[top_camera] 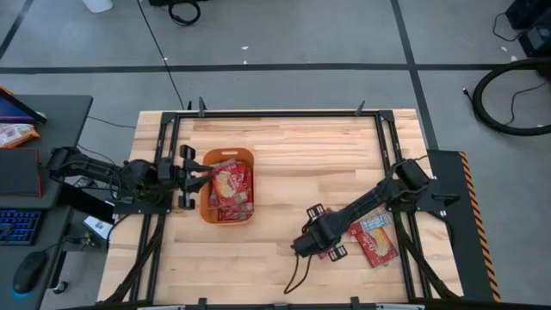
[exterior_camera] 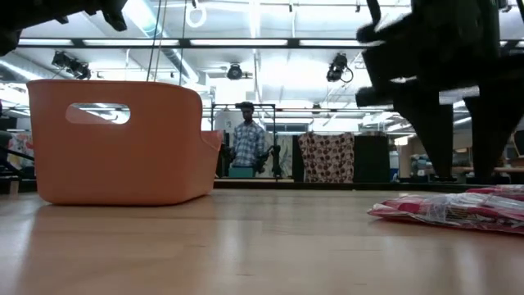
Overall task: Sort popcorn bags into baskets
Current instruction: Put the popcorn bag into the orange bin
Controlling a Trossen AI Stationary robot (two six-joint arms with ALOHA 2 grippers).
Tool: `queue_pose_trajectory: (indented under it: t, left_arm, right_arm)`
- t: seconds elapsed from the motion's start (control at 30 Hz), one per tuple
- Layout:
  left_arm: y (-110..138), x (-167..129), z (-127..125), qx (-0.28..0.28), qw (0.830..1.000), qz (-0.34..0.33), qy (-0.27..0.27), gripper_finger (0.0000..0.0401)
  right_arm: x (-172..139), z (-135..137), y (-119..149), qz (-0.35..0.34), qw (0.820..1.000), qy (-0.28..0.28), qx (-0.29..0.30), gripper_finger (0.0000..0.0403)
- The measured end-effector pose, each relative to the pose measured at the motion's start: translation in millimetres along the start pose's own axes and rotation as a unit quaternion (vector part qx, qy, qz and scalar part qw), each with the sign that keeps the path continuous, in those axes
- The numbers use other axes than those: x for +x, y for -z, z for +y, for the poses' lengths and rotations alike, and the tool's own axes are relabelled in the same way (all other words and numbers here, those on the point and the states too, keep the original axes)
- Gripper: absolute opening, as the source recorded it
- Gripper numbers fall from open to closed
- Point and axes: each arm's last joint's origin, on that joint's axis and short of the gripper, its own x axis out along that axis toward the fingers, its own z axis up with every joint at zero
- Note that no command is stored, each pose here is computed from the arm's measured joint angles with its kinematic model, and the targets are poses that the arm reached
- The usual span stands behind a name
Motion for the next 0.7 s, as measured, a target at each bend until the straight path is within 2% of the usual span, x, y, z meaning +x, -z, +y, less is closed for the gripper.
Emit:
queue_pose_trajectory:
  t: [0.37,0.5,0.7]
  left_arm:
    - [-0.3,0.0,0.1,0.014,1.000,-0.001,0.000,0.0105]
    - [0.5,0.0,-0.1,-0.004,1.000,0.003,0.001,0.0105]
    - [0.9,0.0,-0.2,-0.043,0.999,0.005,0.001,0.0105]
  right_arm:
    - [28.9,-5.8,13.7,0.026,0.999,0.014,-0.024,0.0133]
    - [29.9,-6.7,14.0,0.027,0.999,0.013,-0.035,0.0099]
    - [29.4,-6.9,13.0,0.027,0.999,0.014,-0.039,0.0016]
